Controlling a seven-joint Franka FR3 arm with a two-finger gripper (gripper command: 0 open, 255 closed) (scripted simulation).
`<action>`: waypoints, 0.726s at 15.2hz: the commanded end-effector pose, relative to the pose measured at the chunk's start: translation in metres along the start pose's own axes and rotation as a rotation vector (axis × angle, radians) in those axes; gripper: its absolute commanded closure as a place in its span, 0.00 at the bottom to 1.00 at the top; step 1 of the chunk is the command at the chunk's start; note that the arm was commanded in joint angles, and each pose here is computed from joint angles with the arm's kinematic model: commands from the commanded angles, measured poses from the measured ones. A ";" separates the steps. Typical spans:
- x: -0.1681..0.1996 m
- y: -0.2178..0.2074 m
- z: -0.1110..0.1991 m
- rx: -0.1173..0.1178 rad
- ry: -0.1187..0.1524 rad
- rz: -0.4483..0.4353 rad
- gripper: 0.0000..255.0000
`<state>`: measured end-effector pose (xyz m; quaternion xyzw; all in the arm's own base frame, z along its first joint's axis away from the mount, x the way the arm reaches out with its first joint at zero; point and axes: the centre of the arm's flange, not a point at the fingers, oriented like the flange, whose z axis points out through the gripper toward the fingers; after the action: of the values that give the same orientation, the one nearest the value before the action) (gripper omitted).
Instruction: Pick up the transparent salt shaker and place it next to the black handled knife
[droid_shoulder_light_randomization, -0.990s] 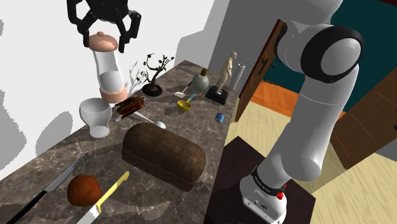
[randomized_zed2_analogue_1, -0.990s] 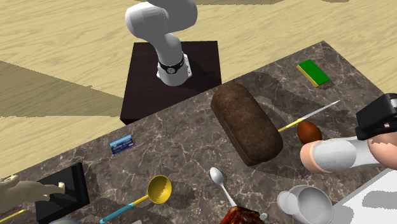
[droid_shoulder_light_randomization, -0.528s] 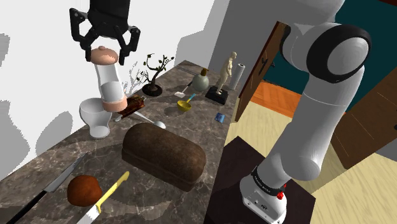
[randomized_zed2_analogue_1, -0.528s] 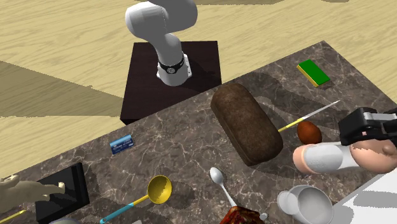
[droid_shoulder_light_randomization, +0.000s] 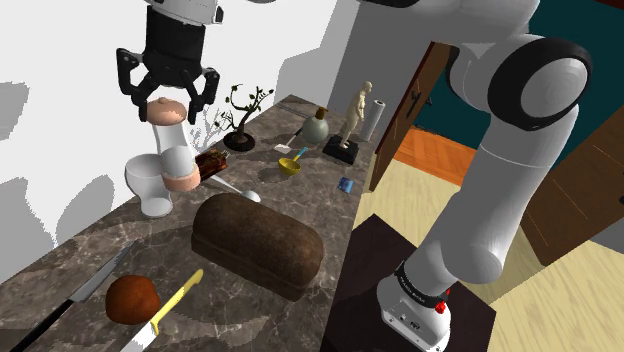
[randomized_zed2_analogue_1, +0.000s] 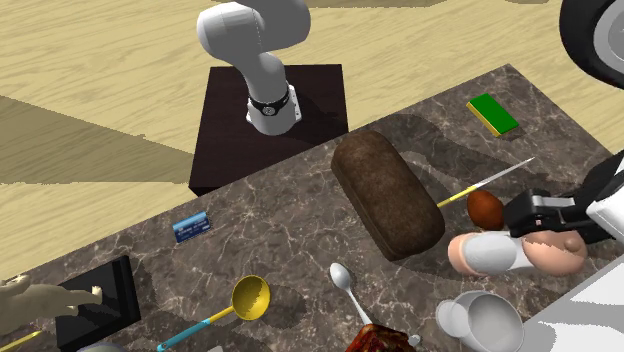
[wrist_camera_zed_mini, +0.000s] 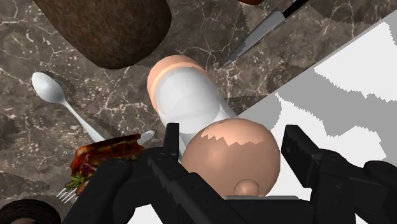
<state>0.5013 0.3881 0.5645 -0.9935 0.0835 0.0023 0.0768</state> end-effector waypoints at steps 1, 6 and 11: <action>0.001 0.002 0.010 0.001 0.001 0.000 1.00; 0.001 0.006 0.036 0.001 0.001 0.000 1.00; 0.001 0.010 0.062 0.001 0.001 0.000 1.00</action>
<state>0.5017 0.3886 0.5082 -0.9935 0.0835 0.0023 0.0769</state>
